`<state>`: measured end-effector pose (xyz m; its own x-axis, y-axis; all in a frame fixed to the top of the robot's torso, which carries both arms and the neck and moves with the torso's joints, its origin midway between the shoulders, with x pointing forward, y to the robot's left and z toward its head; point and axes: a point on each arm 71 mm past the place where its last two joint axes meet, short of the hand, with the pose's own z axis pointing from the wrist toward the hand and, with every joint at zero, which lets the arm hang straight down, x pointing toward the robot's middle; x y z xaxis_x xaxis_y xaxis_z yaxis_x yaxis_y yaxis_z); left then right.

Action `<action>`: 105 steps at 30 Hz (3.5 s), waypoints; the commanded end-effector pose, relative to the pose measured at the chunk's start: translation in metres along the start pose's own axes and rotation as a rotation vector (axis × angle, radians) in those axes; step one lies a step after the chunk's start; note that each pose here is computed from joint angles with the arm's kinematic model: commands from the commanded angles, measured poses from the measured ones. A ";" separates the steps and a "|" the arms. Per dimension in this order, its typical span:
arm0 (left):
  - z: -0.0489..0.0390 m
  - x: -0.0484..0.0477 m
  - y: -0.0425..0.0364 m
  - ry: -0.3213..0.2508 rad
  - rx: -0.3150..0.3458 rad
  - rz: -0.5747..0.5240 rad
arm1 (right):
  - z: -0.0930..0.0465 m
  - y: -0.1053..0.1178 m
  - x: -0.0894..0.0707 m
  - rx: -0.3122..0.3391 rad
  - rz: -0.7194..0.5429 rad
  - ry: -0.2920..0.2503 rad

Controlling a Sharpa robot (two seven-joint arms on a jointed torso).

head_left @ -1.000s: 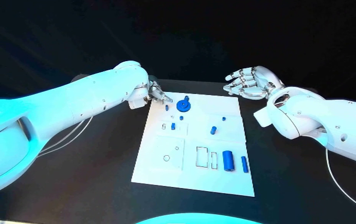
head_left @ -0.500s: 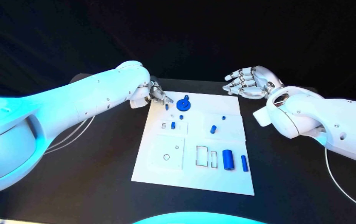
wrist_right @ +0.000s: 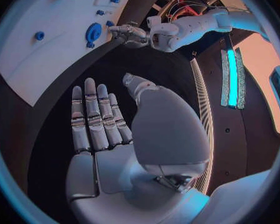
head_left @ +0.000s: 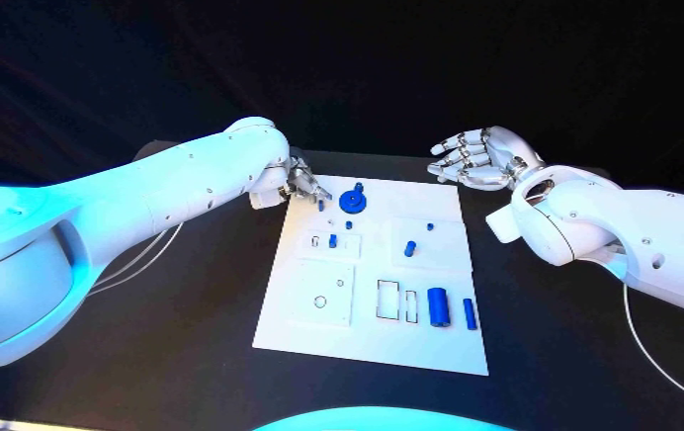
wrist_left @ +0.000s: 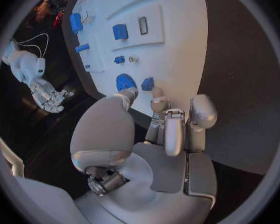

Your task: Assemble the parts on the task board

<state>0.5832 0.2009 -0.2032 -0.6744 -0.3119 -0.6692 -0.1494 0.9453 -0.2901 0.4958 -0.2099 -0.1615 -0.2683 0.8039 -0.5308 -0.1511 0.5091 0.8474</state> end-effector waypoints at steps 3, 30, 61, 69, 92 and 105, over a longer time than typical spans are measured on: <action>0.0004 0.0022 -0.0026 0.029 0.018 0.005 | 0.000 0.001 0.002 -0.013 0.001 0.016; 0.0021 0.0056 -0.0022 0.057 0.030 -0.001 | 0.000 0.001 0.003 -0.012 0.002 0.018; -0.0292 0.0155 0.0128 0.067 0.130 -0.135 | -0.002 -0.002 -0.001 -0.004 0.000 0.012; -0.0409 0.0221 0.0143 0.062 0.150 -0.113 | -0.003 -0.004 -0.002 0.000 0.000 0.011; -0.0409 0.0484 0.0141 0.049 0.122 0.085 | -0.005 -0.006 -0.004 -0.015 -0.001 -0.013; -0.0427 0.0531 0.0171 0.061 0.114 0.105 | -0.006 -0.004 -0.001 -0.016 0.002 -0.002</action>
<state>0.5154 0.2060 -0.2140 -0.7167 -0.2261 -0.6598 -0.0093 0.9490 -0.3151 0.4918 -0.2168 -0.1651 -0.2613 0.8082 -0.5277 -0.1486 0.5065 0.8493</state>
